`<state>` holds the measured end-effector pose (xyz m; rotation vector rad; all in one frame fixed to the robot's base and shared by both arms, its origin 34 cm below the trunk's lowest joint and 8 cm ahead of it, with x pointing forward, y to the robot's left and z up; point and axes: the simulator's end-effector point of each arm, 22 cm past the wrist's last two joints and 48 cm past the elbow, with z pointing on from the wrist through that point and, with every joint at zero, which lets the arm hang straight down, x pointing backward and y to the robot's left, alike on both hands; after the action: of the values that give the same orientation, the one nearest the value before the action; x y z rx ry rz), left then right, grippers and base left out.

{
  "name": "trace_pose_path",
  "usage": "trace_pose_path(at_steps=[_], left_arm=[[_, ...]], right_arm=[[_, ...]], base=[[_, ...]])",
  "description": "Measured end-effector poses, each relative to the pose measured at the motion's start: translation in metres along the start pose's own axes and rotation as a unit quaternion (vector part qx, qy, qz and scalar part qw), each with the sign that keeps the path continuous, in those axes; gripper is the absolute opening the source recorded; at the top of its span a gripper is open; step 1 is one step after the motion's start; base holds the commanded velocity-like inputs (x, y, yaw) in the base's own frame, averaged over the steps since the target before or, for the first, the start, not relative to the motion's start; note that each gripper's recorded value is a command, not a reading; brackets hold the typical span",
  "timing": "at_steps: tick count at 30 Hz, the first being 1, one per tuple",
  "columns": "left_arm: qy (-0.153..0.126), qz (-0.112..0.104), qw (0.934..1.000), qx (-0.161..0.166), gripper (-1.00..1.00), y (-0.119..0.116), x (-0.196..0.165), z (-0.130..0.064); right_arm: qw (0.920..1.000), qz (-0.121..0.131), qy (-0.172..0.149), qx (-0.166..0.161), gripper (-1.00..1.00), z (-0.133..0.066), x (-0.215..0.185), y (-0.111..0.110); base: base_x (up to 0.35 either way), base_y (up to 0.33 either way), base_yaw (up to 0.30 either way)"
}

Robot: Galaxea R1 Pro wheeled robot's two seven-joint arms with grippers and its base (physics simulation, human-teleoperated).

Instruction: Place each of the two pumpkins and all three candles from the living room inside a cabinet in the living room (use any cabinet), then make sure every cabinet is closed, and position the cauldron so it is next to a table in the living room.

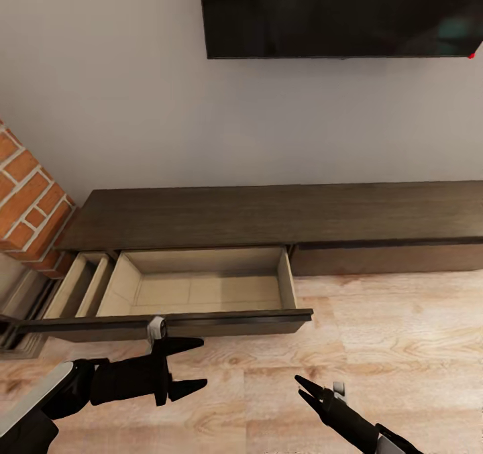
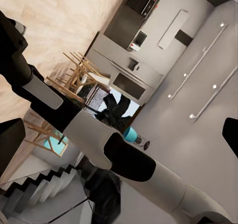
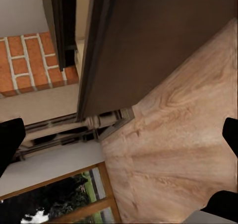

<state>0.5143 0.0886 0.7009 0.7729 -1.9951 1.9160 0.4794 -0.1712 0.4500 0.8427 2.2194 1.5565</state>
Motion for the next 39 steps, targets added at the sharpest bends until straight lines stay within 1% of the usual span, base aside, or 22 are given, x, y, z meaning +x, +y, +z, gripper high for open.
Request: trace_pose_path(at_steps=[7,19,24,30,39], left_arm=[[0.000,0.002,1.0000,-0.002,1.00,0.001,0.001,0.001],[0.001,0.004,1.0000,-0.005,1.00,0.002,0.001,0.003],[-0.001,0.006,1.0000,-0.003,1.00,0.001,0.000,0.002],[0.000,0.006,1.0000,-0.002,1.00,-0.011,0.006,0.002],[-0.002,0.005,1.0000,-0.003,1.00,-0.025,0.012,0.000]], right_arm=[[1.0000,-0.001,0.000,0.002,1.00,-0.001,-0.001,-0.001],[1.0000,0.000,0.000,0.004,1.00,-0.001,0.000,-0.002],[1.0000,0.000,0.000,0.005,1.00,-0.002,0.000,-0.002],[0.9999,-0.011,-0.005,0.010,1.00,-0.007,-0.002,0.005],[0.9994,-0.029,-0.013,0.013,1.00,-0.015,-0.004,0.019]], base=[[-0.165,-0.284,0.278],[-0.016,-0.329,0.289],[-0.009,-0.082,0.290],[-0.001,-0.008,0.268],[0.000,-0.001,0.043]])
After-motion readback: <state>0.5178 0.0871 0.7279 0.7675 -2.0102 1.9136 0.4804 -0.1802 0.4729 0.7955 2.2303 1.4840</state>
